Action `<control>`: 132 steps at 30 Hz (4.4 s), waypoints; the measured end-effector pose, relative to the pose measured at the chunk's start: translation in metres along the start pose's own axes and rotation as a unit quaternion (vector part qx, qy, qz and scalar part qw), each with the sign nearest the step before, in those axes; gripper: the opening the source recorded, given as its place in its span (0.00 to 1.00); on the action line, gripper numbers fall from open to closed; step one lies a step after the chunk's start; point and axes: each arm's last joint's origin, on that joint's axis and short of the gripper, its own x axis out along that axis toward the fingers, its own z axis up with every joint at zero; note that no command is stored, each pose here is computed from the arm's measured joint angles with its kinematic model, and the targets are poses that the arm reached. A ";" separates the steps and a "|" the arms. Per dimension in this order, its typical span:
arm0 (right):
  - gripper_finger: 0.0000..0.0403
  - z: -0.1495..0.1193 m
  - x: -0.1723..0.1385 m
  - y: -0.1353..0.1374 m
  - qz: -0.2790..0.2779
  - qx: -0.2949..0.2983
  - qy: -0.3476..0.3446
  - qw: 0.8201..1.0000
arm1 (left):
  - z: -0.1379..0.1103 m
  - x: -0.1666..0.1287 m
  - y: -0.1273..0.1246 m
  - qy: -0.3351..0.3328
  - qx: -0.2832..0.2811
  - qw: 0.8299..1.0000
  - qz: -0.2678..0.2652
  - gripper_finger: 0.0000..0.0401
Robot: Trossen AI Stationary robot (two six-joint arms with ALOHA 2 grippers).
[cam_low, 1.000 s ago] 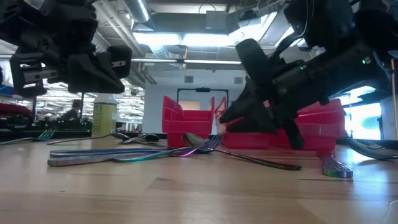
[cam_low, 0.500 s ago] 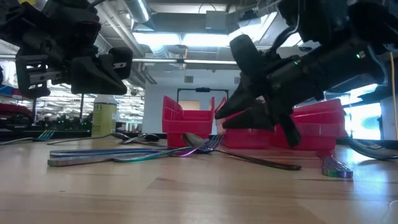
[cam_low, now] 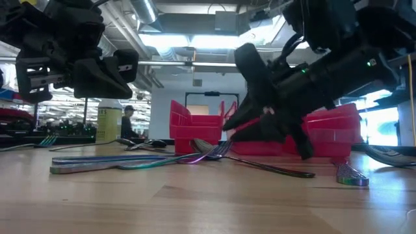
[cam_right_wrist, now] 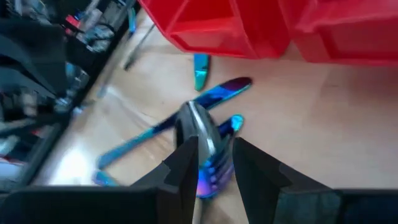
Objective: Sort silverware
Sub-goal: Put the blue fork into the left red silverware bin
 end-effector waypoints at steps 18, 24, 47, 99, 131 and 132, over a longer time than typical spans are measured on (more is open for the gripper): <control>0.39 0.005 0.009 0.005 -0.020 0.017 -0.003 1.000 | -0.001 0.000 -0.001 0.006 -0.009 1.000 -0.004 0.00; 0.39 0.005 0.010 0.005 -0.019 0.017 -0.001 1.000 | -0.001 0.000 -0.001 0.006 -0.007 1.000 -0.004 0.00; 0.39 0.013 0.000 0.017 0.006 0.002 0.027 1.000 | -0.001 0.000 -0.001 0.003 -0.019 1.000 -0.010 0.00; 0.22 0.001 0.005 -0.011 -0.035 -0.021 0.044 0.998 | -0.005 0.000 -0.004 0.021 -0.024 0.999 -0.029 0.00; 0.50 0.003 0.014 -0.018 -0.062 -0.071 0.017 0.995 | -0.005 0.000 -0.004 0.022 -0.030 0.999 -0.029 0.00; 0.50 0.003 0.014 -0.018 -0.062 -0.070 0.017 0.995 | -0.005 0.000 -0.004 0.022 -0.030 0.999 -0.029 0.00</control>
